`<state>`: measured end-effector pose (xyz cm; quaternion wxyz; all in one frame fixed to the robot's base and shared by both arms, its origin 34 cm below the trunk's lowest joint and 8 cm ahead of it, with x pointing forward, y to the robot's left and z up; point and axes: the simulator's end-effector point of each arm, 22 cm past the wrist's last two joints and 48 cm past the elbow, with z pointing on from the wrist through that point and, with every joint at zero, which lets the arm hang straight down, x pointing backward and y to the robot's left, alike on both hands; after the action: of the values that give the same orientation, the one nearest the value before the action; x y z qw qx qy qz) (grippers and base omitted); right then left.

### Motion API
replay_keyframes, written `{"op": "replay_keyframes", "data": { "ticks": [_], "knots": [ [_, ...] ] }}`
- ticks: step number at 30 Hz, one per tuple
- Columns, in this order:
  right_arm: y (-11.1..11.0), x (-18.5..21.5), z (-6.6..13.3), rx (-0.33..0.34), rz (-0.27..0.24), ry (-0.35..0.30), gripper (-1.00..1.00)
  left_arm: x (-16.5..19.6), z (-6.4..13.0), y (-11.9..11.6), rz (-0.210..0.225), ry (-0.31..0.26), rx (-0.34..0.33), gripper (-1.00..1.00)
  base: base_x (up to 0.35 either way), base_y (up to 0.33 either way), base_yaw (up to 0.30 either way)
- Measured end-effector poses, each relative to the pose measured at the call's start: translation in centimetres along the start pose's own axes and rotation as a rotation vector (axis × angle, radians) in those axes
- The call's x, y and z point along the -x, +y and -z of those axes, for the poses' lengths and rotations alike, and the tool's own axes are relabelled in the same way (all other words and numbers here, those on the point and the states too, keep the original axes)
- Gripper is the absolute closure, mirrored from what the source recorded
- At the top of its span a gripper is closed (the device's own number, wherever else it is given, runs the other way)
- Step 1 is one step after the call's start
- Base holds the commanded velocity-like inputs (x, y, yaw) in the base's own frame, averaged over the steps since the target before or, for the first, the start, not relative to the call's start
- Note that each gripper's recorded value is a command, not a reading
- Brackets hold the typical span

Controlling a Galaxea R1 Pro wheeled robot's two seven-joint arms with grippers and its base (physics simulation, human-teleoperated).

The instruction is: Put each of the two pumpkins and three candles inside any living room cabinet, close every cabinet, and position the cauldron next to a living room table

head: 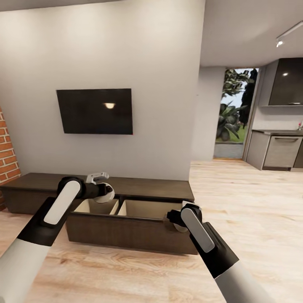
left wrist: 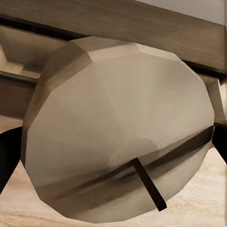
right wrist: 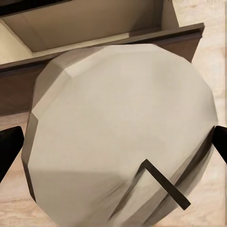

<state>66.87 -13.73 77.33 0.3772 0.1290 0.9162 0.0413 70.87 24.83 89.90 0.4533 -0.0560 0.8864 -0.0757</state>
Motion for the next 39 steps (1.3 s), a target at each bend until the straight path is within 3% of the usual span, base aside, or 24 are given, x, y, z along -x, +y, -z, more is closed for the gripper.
{"op": "replay_keyframes", "data": {
  "ticks": [11,20,27,39],
  "knots": [
    [0.3,0.1,0.1,0.006,-0.006,-0.005,1.00,-0.4,-0.3,0.0,-0.005,0.011,0.006,1.00,0.002,-0.222,0.000],
    [0.1,2.4,0.6,0.012,-0.050,-0.036,1.00,-1.8,-1.1,-1.0,-0.055,0.042,0.011,1.00,0.000,-0.026,0.000],
    [-0.2,3.0,0.6,0.000,-0.051,-0.041,1.00,-3.5,-2.5,-0.4,-0.045,0.095,0.026,1.00,0.001,-0.002,0.000],
    [-0.5,3.2,-0.1,-0.026,-0.044,-0.025,1.00,-4.3,-2.9,-1.9,-0.042,0.112,0.004,1.00,0.096,-0.125,0.000]
  ]
}}
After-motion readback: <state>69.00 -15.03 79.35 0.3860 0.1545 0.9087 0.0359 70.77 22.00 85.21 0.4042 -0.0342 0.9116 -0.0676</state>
